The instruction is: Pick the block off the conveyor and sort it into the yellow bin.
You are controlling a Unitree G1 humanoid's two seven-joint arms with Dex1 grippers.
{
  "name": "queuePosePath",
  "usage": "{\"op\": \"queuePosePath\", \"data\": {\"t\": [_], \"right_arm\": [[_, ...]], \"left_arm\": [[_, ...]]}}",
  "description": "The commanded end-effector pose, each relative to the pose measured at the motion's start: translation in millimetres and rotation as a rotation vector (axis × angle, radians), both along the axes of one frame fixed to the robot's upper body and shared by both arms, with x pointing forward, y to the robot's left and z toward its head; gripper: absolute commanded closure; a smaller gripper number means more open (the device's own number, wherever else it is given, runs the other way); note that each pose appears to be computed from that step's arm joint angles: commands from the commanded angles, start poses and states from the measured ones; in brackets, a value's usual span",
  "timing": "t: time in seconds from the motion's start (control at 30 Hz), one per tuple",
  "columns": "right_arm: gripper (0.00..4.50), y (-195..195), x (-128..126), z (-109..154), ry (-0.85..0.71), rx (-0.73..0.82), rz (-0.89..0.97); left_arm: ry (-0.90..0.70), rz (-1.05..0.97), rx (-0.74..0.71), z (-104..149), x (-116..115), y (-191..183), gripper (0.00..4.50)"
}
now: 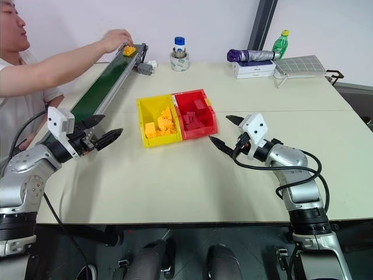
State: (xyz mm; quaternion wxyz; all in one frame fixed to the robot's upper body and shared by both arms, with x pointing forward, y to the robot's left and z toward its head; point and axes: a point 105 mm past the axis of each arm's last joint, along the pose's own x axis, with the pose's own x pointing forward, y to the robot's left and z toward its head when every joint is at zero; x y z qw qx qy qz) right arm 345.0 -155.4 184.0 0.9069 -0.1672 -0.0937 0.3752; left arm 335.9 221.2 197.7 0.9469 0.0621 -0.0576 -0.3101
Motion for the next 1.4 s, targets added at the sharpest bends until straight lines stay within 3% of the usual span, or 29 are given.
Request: {"op": "queuePosePath", "data": {"t": [0.03, 0.27, 0.43, 0.63, 0.87, 1.1, 1.4], "right_arm": [[0.0, 2, -4, 15, -0.063, 0.001, 0.011], [0.0, 1, -3, 15, -0.063, 0.0, 0.012], [0.0, 3, -2, 17, -0.068, 0.011, 0.016], [0.0, 4, -3, 13, -0.062, 0.014, 0.019], [0.0, 5, -2, 18, -0.07, 0.026, 0.03], [0.0, 18, -23, 29, -0.06, 0.126, 0.181], [0.0, 17, -22, 29, -0.047, 0.131, 0.173]], "left_arm": [[-0.032, -0.013, 0.02, 9, -2, -3, 0.05], [-0.096, 0.028, 0.01, 18, -11, 5, 0.05], [-0.175, 0.208, -0.069, 20, -25, 47, 0.05], [-0.274, 0.399, -0.052, 25, -39, 79, 0.05], [-0.264, 0.575, -0.124, 7, -53, 115, 0.05], [-0.273, 0.604, -0.107, 7, -51, 119, 0.05], [-0.269, 0.6, -0.101, 6, -48, 118, 0.05]]}}
